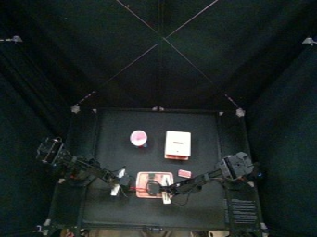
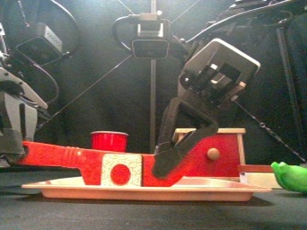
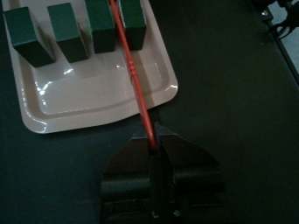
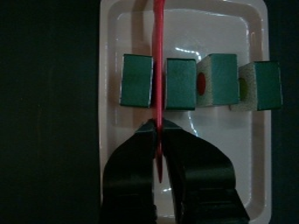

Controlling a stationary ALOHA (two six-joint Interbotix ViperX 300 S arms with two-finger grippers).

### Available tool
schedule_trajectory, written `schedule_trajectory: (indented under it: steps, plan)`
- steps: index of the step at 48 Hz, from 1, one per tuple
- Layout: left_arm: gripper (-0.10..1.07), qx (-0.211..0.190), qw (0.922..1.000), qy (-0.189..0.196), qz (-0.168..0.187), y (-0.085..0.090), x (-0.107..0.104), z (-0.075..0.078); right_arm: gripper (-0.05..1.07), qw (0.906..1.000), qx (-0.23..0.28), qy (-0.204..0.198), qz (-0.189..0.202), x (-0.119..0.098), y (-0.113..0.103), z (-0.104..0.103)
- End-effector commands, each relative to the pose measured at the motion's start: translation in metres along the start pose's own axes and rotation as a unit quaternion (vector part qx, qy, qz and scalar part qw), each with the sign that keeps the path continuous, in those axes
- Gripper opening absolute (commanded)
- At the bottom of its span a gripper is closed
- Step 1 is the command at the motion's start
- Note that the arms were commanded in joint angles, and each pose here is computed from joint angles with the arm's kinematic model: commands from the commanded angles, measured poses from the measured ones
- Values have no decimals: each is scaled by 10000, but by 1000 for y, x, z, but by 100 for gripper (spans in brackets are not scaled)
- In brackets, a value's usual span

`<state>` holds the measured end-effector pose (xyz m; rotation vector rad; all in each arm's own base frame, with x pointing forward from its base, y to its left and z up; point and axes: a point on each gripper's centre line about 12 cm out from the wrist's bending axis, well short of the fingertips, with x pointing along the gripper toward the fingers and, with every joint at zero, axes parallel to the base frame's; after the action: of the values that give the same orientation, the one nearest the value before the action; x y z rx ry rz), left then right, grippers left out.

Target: Cut sushi roll

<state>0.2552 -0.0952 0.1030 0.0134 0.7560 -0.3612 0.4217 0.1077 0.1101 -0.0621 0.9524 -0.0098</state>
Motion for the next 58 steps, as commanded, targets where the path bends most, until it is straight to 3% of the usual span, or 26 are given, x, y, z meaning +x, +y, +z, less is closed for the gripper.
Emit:
schedule_trajectory:
  steps: [1,22,35,46,58]
  plan:
    - [32,102,9998,-91,-108,-8,1,7,41,9999,-9,-106,28,-7,2,7]
    - [32,147,9998,-132,-45,-8,-6,14,41,9999,54,-142,-70,-18,2,16]
    - [32,188,9975,-677,-74,-12,-31,33,42,9993,81,-229,-281,-40,1,32]
    - [32,186,9971,-726,-133,-13,-36,26,46,9988,72,-366,-305,-46,-1,40]
    - [32,227,9961,-838,-178,-15,-37,30,56,9985,132,-405,-334,-47,-1,47]
